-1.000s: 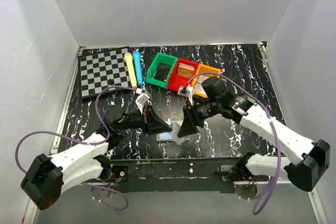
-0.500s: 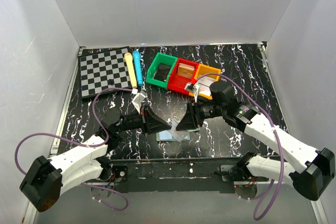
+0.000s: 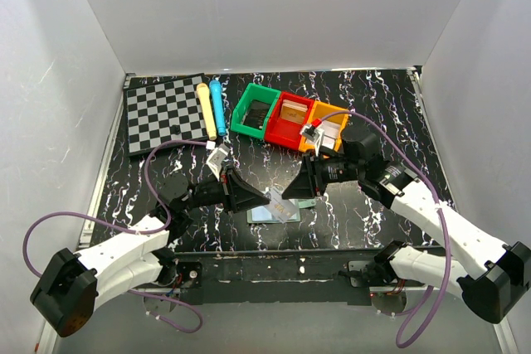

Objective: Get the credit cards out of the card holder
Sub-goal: Remove the credit card from the card holder, then place the credit card in the storage box.

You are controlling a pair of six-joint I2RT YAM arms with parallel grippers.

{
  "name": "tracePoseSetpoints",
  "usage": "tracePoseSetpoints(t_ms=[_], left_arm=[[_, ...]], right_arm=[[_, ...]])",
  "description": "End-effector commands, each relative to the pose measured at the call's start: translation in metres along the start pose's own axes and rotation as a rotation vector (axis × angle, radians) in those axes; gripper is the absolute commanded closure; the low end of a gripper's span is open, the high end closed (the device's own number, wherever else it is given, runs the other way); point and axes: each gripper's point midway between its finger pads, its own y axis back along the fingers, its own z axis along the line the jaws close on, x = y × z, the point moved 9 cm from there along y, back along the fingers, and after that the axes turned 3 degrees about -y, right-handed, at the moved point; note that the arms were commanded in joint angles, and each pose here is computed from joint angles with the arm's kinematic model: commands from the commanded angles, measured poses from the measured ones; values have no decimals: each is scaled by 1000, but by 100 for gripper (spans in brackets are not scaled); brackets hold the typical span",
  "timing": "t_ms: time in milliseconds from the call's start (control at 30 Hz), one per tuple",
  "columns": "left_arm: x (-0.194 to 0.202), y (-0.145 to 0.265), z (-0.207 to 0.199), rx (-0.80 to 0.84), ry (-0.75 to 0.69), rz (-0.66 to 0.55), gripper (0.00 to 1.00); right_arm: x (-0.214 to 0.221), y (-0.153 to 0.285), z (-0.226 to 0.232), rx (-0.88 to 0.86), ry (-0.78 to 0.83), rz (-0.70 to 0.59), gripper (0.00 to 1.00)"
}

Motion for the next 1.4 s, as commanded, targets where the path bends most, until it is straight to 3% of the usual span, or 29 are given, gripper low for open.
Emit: tracePoseSetpoints(t_ms=[0, 333, 500, 567, 600, 633, 667, 700, 800, 900, 1000, 1100, 1200, 1367], left_arm=[[0, 1, -1, -1, -12, -15, 100], [-3, -1, -1, -4, -8, -19, 100], [-3, -1, -1, -4, -7, -17, 100], [-4, -2, -1, -14, -2, -16, 100], [-4, -2, 0, -23, 0, -16, 90], [-3, -2, 2, -42, 12, -10, 70], [-4, -2, 3, -61, 15, -13, 58], [-5, -1, 4, -88, 21, -13, 50], [-11, 4, 7, -198, 28, -44, 45], [-17, 15, 11, -300, 36, -81, 44], [-21, 25, 9, -368, 25, -119, 44], [-23, 32, 6, -418, 9, -149, 44], [-24, 34, 6, -441, 12, -175, 54], [-23, 28, 12, -412, 32, -172, 64]], right_arm=[[-1, 1, 4, -50, 23, 4, 66], [3, 2, 4, -55, 22, 23, 74], [2, 3, 4, -50, 30, 17, 99], [2, 4, 4, -44, 29, 15, 99], [1, 4, 4, -38, 27, 12, 99], [0, 5, 4, -30, 23, 9, 99], [-1, 7, 3, -22, 18, 3, 99], [-3, 9, 2, -11, 12, -9, 99], [-10, 20, 5, 25, 10, -74, 99], [-23, 35, 6, 127, -5, -124, 99], [-37, 50, -1, 385, -81, -137, 99], [-54, 64, -15, 622, -64, -262, 99], [-67, 69, -33, 744, 115, -346, 99], [-80, 74, -62, 861, 438, -236, 99]])
